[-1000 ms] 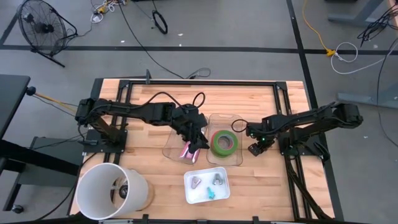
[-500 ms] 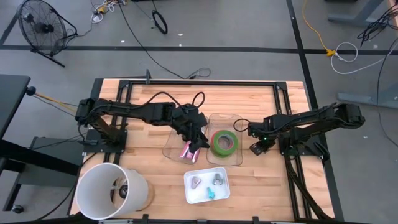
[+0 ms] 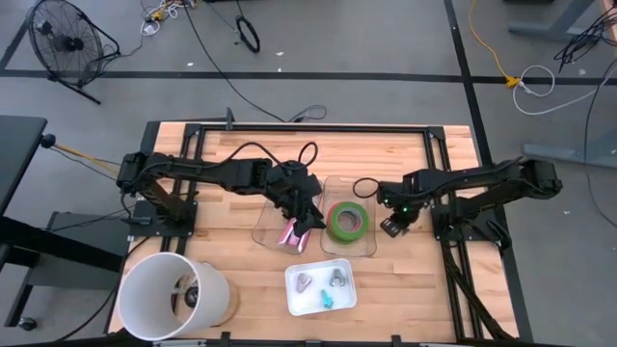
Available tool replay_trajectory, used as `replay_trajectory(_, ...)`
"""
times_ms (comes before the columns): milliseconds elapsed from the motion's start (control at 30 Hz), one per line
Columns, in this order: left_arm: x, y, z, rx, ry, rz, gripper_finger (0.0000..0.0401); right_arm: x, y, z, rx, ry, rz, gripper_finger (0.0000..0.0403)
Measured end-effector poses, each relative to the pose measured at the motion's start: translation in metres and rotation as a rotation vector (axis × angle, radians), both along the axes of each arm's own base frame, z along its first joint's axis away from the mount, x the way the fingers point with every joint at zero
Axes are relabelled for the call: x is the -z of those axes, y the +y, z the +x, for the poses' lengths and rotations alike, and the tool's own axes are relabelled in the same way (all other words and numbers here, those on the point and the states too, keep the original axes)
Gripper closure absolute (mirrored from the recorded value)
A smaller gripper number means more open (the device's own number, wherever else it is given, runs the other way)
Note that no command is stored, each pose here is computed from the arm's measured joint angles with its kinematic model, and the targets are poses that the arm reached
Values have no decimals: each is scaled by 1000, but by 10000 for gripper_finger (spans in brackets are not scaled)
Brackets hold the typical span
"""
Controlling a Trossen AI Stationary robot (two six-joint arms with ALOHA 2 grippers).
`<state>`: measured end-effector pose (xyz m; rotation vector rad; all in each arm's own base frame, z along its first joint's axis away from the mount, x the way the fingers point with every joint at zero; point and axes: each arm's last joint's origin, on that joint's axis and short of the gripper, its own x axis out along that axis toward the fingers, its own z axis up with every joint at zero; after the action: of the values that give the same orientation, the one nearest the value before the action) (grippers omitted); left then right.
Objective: Pick and place Stapler, Stapler remover, tape
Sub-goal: Put the black staple remover into the white bin
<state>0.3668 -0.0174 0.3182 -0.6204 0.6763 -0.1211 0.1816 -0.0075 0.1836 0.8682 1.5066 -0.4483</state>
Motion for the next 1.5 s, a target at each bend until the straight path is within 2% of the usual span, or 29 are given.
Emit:
replay_trajectory(300,0,0,0,-1,-5,0,224,-53,-11,10,-29,-7,-109,374)
replay_trajectory(600,0,1,0,-4,-6,1,224,-102,-15,22,-56,-154,-142,374)
replay_trajectory(800,0,5,1,-15,-6,1,224,-124,-13,29,-85,-273,-85,374)
replay_trajectory(1067,0,19,1,-51,-6,3,224,-138,3,47,-168,-494,51,374)
replay_trajectory(1267,0,35,0,-94,-8,7,224,-148,23,60,-215,-662,145,372)
replay_trajectory(1500,0,52,-1,-138,-8,9,224,-153,52,75,-267,-770,211,373)
